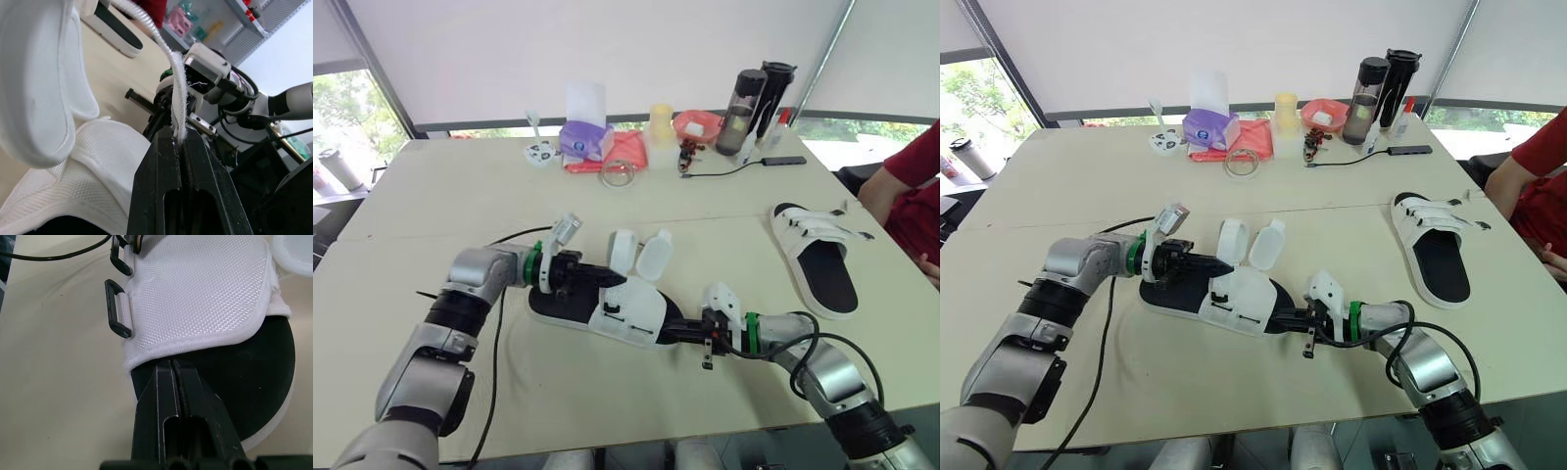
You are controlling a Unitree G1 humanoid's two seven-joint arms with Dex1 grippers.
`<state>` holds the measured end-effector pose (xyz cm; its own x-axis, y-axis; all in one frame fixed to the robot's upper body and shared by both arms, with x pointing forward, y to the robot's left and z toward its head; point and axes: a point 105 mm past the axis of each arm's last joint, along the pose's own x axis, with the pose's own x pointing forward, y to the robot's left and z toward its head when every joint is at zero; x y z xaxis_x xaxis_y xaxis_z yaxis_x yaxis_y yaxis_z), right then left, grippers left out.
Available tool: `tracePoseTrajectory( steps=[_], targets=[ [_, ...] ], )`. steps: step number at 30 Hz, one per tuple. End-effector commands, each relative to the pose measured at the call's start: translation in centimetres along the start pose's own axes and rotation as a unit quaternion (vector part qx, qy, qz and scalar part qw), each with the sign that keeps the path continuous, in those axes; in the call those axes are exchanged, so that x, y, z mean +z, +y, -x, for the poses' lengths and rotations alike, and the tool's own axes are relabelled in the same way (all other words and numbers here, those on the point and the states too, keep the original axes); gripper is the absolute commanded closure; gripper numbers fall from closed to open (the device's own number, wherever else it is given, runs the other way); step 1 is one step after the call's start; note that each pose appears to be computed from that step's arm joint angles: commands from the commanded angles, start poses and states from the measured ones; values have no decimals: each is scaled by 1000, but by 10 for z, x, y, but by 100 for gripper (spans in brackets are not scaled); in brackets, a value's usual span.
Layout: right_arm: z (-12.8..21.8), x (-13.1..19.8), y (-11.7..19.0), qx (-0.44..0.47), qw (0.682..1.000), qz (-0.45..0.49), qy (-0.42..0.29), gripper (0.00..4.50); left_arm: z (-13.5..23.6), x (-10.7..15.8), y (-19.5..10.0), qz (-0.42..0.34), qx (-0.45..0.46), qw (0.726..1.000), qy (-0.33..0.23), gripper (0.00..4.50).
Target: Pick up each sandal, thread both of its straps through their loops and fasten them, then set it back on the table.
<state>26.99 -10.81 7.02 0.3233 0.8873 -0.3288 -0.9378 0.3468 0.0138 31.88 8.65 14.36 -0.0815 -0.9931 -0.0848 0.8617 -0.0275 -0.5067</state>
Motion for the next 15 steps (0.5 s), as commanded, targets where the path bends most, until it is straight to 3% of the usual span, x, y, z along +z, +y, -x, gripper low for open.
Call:
tracePoseTrajectory(
  steps=[1,9,15],
  targets=[
    [10,-27,-15,-60,997,-26,52,450,-3,5,-3,-16,-12,1000,11,447],
    [9,-28,-13,-62,996,-26,52,450,-15,14,-9,-11,-28,999,-15,447],
    [9,-28,-13,-63,996,-26,52,450,-10,-3,-12,-2,-26,1000,13,447]
  ],
)
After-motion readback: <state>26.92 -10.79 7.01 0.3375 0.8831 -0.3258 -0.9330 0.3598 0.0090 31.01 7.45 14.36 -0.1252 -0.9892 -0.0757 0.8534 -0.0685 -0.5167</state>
